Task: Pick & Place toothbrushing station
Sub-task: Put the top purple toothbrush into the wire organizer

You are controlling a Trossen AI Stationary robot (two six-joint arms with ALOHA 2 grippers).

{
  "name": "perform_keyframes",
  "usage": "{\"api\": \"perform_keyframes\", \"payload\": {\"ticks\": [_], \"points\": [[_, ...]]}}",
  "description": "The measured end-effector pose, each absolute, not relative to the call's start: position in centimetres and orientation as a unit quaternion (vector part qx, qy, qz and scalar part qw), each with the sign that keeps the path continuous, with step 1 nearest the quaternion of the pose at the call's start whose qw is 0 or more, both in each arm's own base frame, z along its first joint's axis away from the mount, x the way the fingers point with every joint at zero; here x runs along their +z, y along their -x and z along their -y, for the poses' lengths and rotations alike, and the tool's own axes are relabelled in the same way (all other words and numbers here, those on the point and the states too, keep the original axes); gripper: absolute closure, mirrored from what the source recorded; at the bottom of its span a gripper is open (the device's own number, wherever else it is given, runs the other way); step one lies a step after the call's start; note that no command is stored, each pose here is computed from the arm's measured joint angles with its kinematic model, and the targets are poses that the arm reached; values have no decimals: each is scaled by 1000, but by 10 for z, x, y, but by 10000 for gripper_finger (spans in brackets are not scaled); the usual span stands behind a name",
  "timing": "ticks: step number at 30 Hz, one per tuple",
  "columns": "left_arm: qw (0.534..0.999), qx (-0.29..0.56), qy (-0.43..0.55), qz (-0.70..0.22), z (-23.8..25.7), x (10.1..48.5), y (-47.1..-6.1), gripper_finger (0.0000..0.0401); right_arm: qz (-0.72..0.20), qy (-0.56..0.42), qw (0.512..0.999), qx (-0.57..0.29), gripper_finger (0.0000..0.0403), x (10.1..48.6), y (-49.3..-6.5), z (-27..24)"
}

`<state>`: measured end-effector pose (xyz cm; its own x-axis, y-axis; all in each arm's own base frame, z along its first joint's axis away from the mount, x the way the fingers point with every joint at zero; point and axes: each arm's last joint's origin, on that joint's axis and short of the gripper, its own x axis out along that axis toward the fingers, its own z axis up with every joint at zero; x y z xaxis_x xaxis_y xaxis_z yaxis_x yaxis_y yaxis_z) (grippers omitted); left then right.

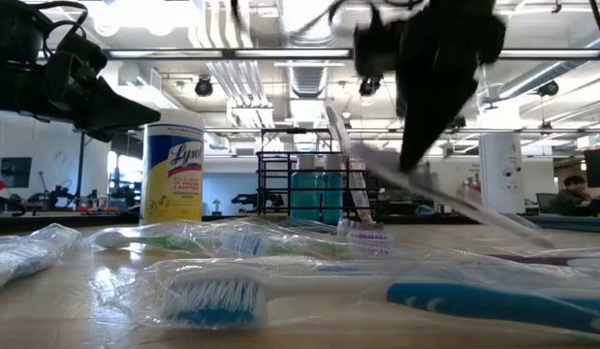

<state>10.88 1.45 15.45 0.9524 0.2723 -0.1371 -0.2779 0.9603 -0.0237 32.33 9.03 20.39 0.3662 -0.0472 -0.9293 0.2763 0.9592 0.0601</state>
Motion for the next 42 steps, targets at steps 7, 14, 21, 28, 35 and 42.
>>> {"api": "perform_keyframes", "payload": {"ticks": [7, 14, 21, 28, 35, 42], "points": [[988, 139, 19, -67, -14, 154, -109, 378, -434, -55, 896, -78, 395, 267, -293, -109], [988, 139, 20, -65, -14, 155, -109, 378, -307, -29, 945, -106, 395, 308, -230, -116], [988, 139, 20, -64, -14, 156, -109, 378, -180, -35, 976, -122, 395, 301, -168, -110], [988, 139, 20, -64, -14, 156, -109, 378, -96, -14, 991, -96, 395, 265, -126, -97], [988, 139, 20, -64, -14, 156, -109, 378, -22, -4, 997, -77, 395, 234, -105, -76], [988, 139, 18, -64, -14, 156, -109, 378, 15, -19, 997, -75, 395, 209, -91, -61]]}}
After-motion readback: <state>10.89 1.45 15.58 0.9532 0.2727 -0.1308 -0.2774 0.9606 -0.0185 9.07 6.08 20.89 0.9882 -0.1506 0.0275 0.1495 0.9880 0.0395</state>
